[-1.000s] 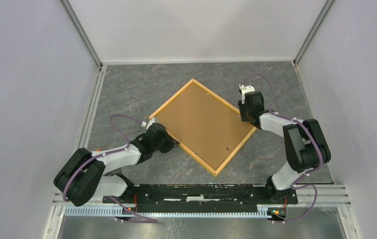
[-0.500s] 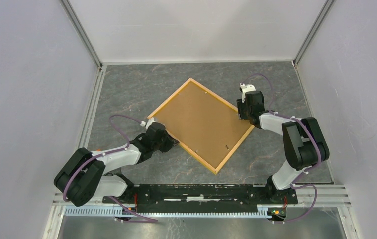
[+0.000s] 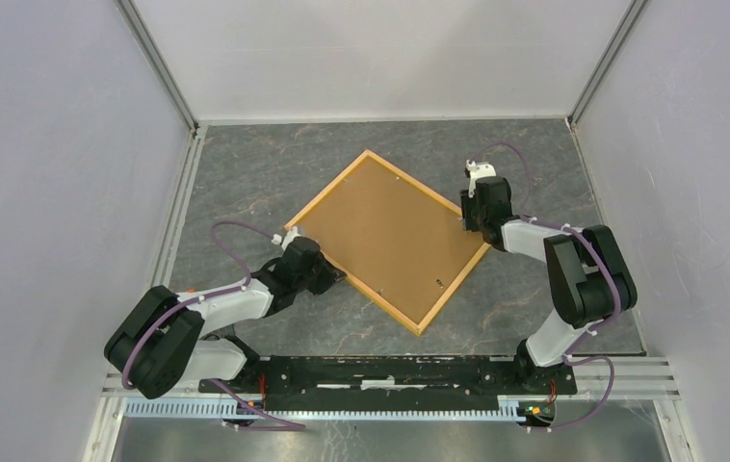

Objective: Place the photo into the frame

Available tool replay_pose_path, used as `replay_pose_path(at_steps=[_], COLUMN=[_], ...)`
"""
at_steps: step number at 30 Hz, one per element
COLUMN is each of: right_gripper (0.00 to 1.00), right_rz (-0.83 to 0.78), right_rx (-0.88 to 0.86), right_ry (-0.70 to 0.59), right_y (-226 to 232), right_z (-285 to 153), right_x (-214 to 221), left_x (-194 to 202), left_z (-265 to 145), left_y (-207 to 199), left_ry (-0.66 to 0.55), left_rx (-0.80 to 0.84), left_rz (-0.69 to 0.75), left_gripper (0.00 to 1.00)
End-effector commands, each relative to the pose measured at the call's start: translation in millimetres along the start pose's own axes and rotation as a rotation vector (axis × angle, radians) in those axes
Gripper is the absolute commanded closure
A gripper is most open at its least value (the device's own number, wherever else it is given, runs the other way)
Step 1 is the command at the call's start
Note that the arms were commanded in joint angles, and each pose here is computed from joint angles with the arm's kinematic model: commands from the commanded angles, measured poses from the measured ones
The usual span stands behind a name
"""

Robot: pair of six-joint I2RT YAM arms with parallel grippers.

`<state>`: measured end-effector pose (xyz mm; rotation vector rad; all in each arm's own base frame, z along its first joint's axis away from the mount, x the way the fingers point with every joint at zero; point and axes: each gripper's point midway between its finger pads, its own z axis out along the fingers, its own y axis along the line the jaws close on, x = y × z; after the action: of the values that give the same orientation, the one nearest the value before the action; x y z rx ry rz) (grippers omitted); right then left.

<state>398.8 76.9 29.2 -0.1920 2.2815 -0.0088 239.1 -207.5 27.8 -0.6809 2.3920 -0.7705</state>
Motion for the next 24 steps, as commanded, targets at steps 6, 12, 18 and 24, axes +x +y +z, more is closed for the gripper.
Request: replay_pose_path(at_steps=[6, 12, 18, 24], right_gripper=[0.67, 0.43, 0.21, 0.22], right_rz=[0.109, 0.014, 0.062, 0.321], right_rx=[-0.091, -0.112, -0.05, 0.14], right_ry=[0.04, 0.075, 0.05, 0.17], right_y=[27, 38, 24, 1], right_z=[8, -2, -46, -78], right_x=[30, -1, -24, 23], left_x=[15, 21, 26, 17], left_z=[0, -3, -14, -34], left_y=[57, 42, 27, 5], left_ry=[0.038, 0.083, 0.101, 0.061], left_rx=[-0.191, -0.109, 0.006, 0.107], left_rz=[0.056, 0.093, 0.123, 0.174], left_gripper=[0.96, 0.85, 0.67, 0.37])
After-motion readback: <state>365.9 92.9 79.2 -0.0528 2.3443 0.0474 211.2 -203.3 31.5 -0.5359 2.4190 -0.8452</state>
